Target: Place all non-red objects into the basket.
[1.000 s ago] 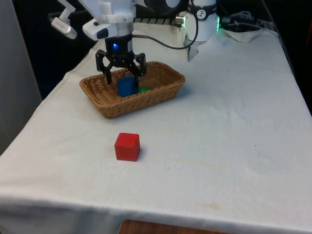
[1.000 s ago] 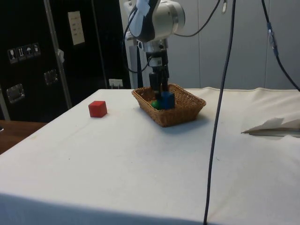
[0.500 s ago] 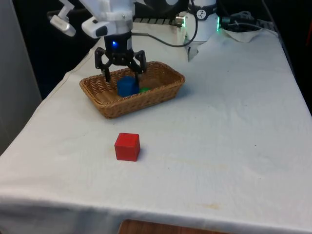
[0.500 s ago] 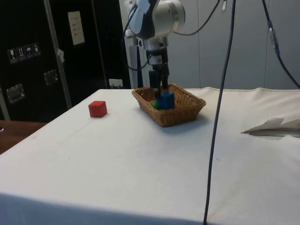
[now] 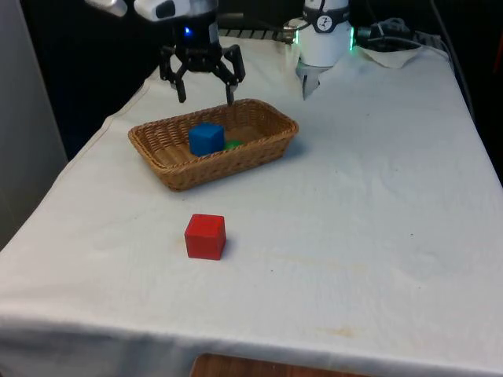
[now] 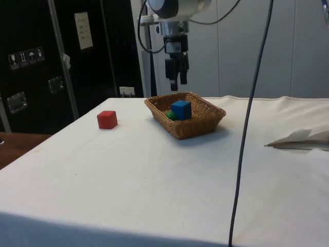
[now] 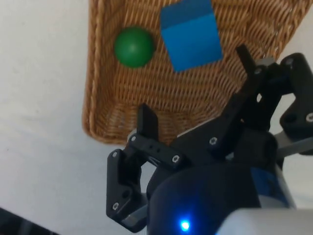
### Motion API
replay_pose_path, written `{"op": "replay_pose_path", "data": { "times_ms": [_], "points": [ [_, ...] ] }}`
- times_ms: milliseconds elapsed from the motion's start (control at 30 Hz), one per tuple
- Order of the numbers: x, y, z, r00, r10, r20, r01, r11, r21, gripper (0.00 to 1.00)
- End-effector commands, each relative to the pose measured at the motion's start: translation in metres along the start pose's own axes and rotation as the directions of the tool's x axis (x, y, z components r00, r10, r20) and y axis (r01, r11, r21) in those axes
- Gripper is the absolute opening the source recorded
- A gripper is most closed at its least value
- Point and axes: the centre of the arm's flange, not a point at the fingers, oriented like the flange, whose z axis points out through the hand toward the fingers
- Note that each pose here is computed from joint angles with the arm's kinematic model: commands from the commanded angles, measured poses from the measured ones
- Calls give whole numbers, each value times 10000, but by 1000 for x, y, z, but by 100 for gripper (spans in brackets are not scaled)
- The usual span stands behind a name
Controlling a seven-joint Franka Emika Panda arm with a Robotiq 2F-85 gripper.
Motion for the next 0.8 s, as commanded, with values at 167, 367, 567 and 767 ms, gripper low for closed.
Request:
{"op": "replay_pose_path", "data": {
  "times_ms": [167,367,567,767],
  "points": [
    [0,-14,-18,9999,171,-17,-171,9999,8,100],
    [2,-25,-28,9998,183,-115,-181,9997,151,100],
    [6,-52,-39,9998,158,-78,-157,9998,146,100],
    [10,-72,-46,9999,118,-56,-117,9997,191,100]
  ]
}}
